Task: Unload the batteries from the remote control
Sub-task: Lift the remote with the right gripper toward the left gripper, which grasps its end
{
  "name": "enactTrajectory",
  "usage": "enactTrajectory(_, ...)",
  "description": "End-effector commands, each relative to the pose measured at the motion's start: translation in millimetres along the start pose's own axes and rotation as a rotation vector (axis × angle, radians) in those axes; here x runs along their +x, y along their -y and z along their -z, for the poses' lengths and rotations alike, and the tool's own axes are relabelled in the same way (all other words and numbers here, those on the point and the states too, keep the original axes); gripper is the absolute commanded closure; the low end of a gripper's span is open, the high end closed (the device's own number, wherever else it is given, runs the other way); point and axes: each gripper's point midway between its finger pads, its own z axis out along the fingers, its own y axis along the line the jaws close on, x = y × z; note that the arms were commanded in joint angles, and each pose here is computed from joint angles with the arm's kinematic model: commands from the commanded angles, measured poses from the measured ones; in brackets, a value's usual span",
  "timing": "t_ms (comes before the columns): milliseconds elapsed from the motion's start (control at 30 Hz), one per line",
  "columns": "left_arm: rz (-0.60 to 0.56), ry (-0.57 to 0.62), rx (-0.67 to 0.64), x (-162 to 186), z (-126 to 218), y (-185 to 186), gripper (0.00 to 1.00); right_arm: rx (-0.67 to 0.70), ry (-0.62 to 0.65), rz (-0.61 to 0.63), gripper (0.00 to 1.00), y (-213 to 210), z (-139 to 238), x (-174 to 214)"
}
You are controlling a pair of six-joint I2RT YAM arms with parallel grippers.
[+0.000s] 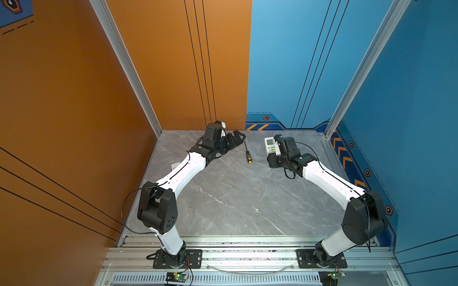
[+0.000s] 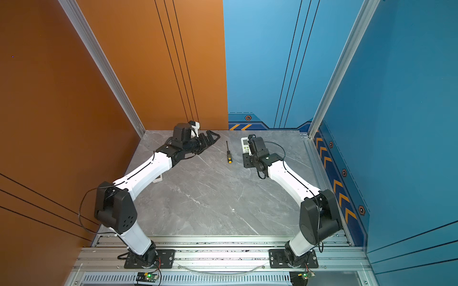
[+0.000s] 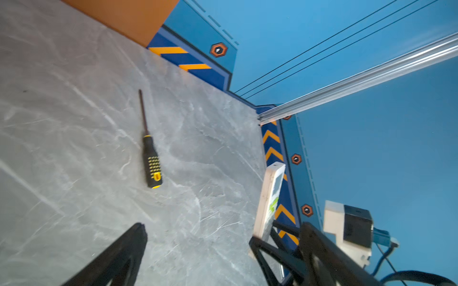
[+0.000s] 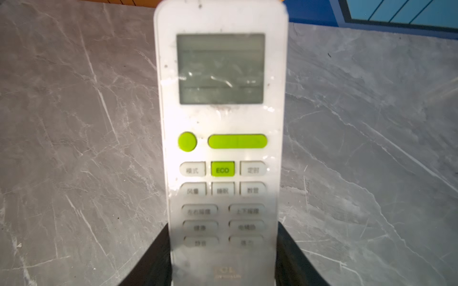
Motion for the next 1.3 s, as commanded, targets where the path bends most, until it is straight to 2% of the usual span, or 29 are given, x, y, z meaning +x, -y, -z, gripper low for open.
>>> enactTrajectory(0, -0.023, -0.018, 0.184, 10.5, 6.1, 42.0, 0.02, -0.076, 0.077, 0.08, 0.66, -20.2, 10.6, -16.6)
enactTrajectory(133, -0.049, -0.056, 0.196, 31.6, -0.6, 44.4, 0.02, -0.132, 0.065, 0.105, 0.66, -37.5, 14.9, -19.7)
enactTrajectory(333, -0.062, -0.053, 0.214, 41.8, -7.0, 43.1, 0.01, -0.216, 0.063, 0.124, 0.66, -64.3, 18.7, -24.1)
enactTrajectory(500, -0.039, -0.076, 0.18, 50.3, -18.0, 26.8, 0.12, -0.26, 0.066, 0.128, 0.66, -80.5, 26.0, -28.5)
enactTrajectory(567, -0.031, -0.063, 0.16, 49.0, -19.1, 20.7, 0.12, -0.277, 0.056, 0.125, 0.66, -86.5, 27.5, -25.7)
enactTrajectory(600, -0.025, -0.057, 0.15, 48.6, -19.6, 17.8, 0.17, -0.286, 0.05, 0.119, 0.66, -89.7, 27.1, -23.0)
enactTrajectory(700, -0.019, -0.067, 0.171, 48.8, -24.3, 20.2, 0.24, -0.308, 0.036, 0.127, 0.66, -100.0, 26.8, -13.9)
enactTrajectory(933, -0.012, -0.076, 0.152, 50.7, -25.5, 9.6, 0.49, -0.32, 0.047, 0.121, 0.65, -105.7, 31.9, -11.8)
enactTrajectory(1067, -0.009, -0.098, 0.179, 50.7, -25.7, 13.0, 0.72, -0.32, 0.044, 0.136, 0.65, -107.1, 33.4, -9.6)
enactTrajectory(1133, -0.009, -0.103, 0.2, 49.3, -24.3, 16.8, 0.82, -0.317, 0.047, 0.132, 0.6, -106.2, 33.9, -9.6)
enactTrajectory(1200, -0.012, -0.096, 0.224, 45.6, -21.2, 21.0, 0.94, -0.342, 0.052, 0.112, 0.33, -108.4, 36.4, -11.2)
enactTrajectory(1267, -0.025, -0.09, 0.248, 42.0, -16.9, 25.6, 0.98, -0.386, 0.051, 0.097, 0.21, -112.1, 39.8, -13.4)
